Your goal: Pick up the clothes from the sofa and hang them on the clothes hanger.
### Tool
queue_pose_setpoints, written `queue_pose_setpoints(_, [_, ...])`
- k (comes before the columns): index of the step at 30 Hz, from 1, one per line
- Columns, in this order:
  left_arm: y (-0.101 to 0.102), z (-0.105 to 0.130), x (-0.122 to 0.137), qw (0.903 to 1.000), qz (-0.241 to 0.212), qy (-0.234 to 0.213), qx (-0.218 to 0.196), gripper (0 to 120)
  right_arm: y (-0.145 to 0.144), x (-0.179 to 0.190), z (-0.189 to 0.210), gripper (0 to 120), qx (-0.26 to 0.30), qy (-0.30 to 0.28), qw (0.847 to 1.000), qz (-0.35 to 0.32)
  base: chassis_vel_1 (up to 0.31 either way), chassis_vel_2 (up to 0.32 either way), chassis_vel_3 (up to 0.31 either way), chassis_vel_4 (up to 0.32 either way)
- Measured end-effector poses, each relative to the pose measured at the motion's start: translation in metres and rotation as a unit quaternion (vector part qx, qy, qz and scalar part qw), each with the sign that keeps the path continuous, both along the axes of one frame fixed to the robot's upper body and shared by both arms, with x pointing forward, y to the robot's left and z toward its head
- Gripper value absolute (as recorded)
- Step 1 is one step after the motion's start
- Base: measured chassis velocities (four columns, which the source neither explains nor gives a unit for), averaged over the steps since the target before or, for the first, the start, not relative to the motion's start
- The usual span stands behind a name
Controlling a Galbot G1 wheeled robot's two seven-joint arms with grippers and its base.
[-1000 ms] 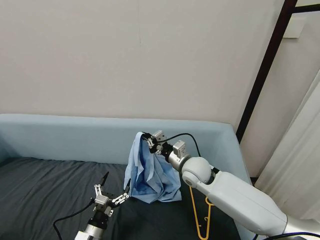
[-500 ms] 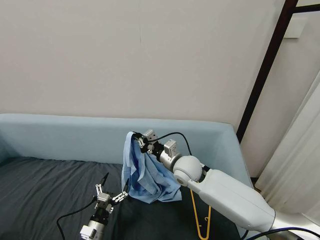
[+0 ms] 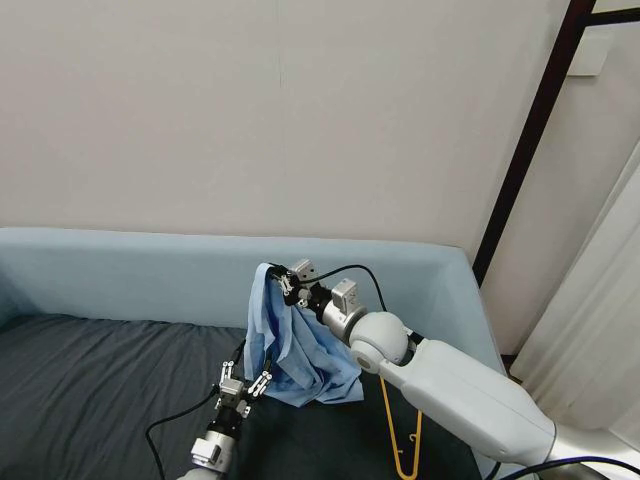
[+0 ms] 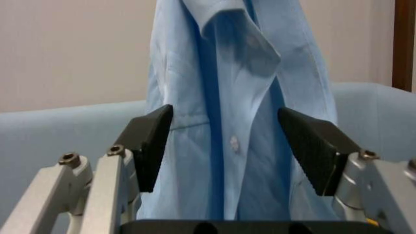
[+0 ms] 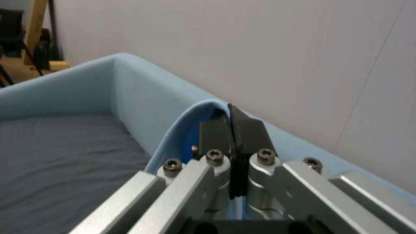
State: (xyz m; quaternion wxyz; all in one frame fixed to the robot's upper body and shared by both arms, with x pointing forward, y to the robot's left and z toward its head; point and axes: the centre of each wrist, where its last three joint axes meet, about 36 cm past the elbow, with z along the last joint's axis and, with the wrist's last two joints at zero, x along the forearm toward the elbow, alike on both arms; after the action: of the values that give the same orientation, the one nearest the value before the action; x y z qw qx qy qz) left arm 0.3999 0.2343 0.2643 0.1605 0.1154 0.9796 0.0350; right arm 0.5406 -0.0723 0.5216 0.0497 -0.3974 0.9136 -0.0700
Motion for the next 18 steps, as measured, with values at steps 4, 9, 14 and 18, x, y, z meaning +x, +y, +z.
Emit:
queue_pose_setpoints(4, [-0.004, 0.001, 0.004, 1.0000, 0.000, -0.004, -0.004, 65, 0.000, 0.000, -0.001, 0, 0.000, 0.001, 1.000, 0.000, 0.000, 0.000, 0.000, 0.000])
queue_pose_setpoints(9, [-0.011, 0.007, 0.011, 0.9998, -0.001, -0.016, -0.013, 66, -0.002, 0.000, -0.003, 0, -0.001, 0.003, 1.000, -0.002, 0.000, 0.000, 0.000, 0.000])
queue_pose_setpoints(14, [-0.016, 0.010, 0.011, 0.9996, -0.004, -0.021, -0.018, 63, -0.004, 0.000, -0.005, 0, 0.000, 0.003, 1.000, -0.003, 0.000, 0.000, 0.000, 0.000])
queue_pose_setpoints(18, [-0.016, 0.009, 0.006, 0.9996, -0.005, -0.021, -0.017, 50, -0.005, 0.000, -0.005, 0, 0.001, 0.002, 1.000, -0.005, 0.000, 0.000, 0.000, 0.000])
